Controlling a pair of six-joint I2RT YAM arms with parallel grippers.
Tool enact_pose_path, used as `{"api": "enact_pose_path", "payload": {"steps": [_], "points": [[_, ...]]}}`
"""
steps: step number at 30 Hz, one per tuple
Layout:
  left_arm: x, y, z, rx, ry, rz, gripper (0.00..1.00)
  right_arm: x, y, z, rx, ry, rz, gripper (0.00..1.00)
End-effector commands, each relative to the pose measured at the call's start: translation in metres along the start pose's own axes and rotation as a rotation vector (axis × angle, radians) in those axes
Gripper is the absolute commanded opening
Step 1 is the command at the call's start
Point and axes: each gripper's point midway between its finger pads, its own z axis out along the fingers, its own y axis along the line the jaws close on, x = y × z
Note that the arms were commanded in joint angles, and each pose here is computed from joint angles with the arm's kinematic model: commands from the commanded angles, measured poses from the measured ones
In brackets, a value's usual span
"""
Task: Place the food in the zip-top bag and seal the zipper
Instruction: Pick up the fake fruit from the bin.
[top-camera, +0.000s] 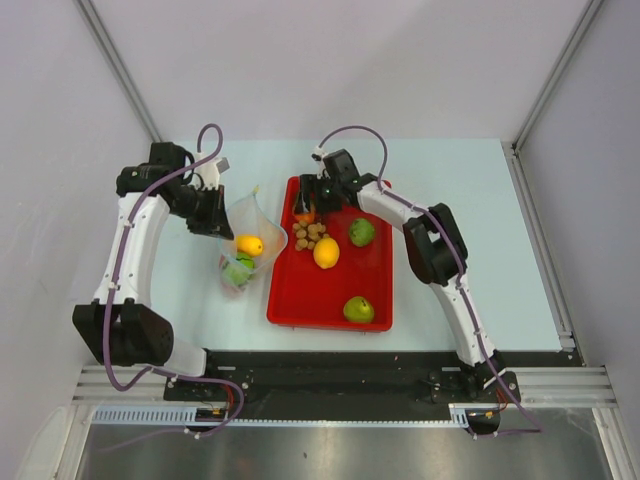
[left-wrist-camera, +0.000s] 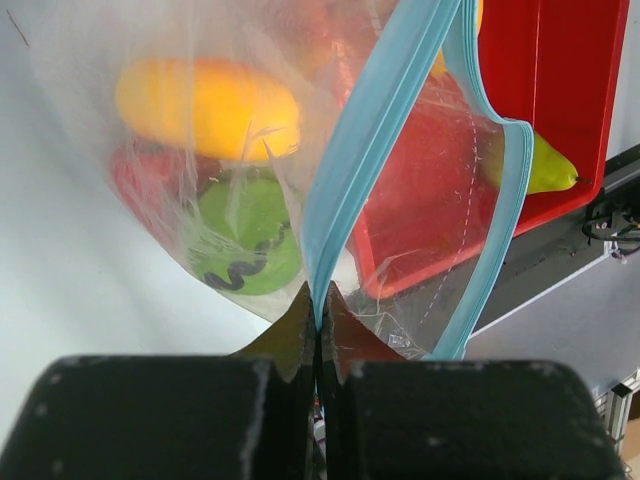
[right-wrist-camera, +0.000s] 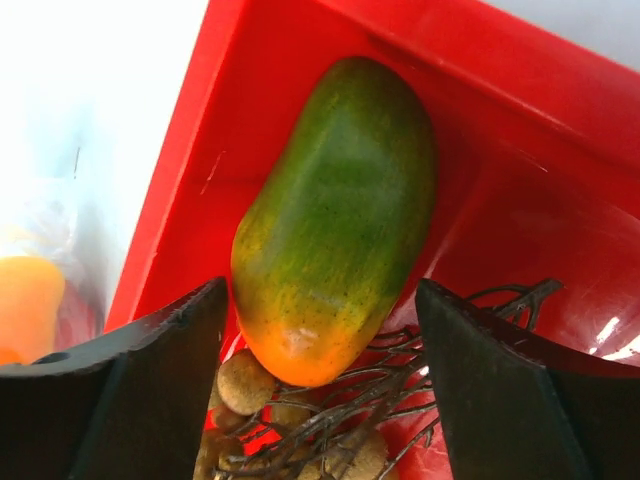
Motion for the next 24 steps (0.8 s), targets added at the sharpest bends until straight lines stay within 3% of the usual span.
{"api": "enact_pose_path", "payload": {"steps": [1,7,12,15,18,24], "points": [[-0.004,-0.001,-0.004,-0.006,-0.036,-0.004,0.02,-0.016,0.006,0.005,-0.009,-0.052,0.01,0.82],[-0.003,-0.001,-0.002,-0.003,-0.028,-0.011,0.02,-0.019,0.001,0.009,-0.019,-0.059,0.031,0.82],[-0.004,0.0,-0.001,-0.004,-0.03,-0.013,0.02,-0.031,0.006,0.011,-0.062,-0.08,0.042,0.91],[-0.004,-0.001,-0.001,-0.003,-0.03,-0.013,0.02,-0.034,0.011,0.009,-0.095,-0.083,0.037,0.77],[-0.004,-0.001,-0.001,-0.002,-0.031,-0.013,0.02,-0.043,0.019,-0.005,-0.118,-0.097,0.029,0.5],[-0.006,-0.002,-0.002,0.008,-0.037,-0.012,0.03,-0.075,0.032,-0.056,-0.142,-0.163,0.026,0.28]]}}
